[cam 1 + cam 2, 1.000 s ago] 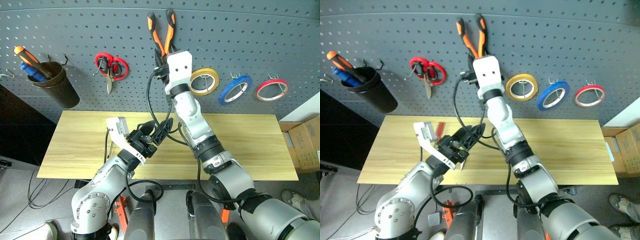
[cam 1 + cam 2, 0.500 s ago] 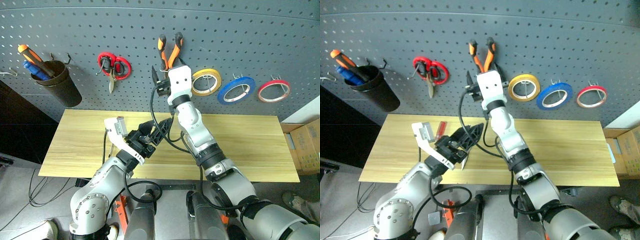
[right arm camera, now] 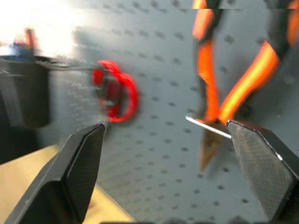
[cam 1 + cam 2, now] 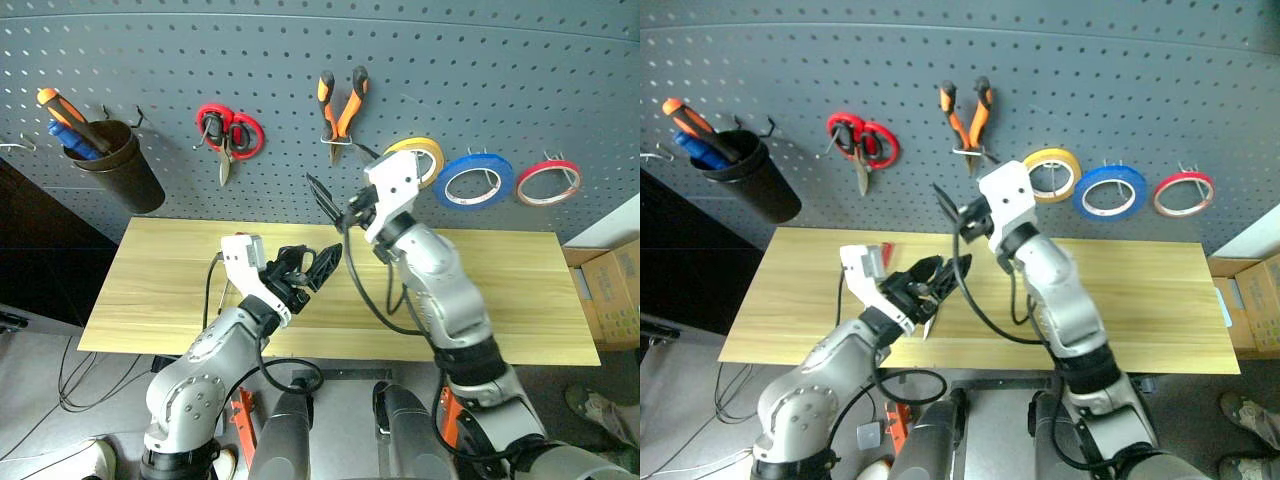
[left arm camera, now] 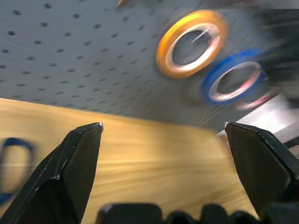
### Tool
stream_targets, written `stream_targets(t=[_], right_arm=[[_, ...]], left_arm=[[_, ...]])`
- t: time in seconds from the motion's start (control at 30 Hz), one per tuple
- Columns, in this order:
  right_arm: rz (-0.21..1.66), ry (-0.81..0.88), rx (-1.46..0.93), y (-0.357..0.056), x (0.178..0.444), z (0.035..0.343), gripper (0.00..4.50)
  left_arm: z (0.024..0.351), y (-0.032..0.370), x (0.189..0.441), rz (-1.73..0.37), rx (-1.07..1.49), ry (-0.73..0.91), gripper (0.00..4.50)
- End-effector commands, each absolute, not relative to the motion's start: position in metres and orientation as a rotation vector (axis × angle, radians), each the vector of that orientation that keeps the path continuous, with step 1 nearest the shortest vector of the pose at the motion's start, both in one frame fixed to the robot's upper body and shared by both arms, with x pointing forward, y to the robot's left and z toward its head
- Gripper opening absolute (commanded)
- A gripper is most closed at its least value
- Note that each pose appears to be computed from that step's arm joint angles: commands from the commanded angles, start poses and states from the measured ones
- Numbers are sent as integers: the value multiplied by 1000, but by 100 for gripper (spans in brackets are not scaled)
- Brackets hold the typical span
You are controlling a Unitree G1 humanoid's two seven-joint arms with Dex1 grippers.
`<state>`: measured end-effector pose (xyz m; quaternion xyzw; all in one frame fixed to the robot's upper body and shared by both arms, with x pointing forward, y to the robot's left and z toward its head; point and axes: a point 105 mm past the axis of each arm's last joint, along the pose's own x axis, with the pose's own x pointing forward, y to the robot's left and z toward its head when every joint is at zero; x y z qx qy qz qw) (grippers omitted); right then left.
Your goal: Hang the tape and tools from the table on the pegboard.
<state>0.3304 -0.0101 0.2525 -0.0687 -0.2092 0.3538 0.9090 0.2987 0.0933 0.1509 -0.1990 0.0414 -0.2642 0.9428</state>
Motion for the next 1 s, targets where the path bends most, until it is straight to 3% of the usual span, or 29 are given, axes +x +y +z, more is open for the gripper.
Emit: stream_targets(t=[0.03,0.27,0.47,0.67,1.0], right_arm=[[840,-423,-135,-14,309,263,448],[1003,-261,-202,-29,289,231,448],[1138,-188,-249,-31,270,212,448],[1217,-150,-265,-35,265,207,448],[1253,-146,-284,-39,266,210,448]], left_arm=[[142,92,316,-467,-293,95,450],[101,83,355,-370,-62,236,450],[64,94,372,-250,110,373,450],[62,110,371,-132,170,410,450],[74,131,349,-11,141,433,450]])
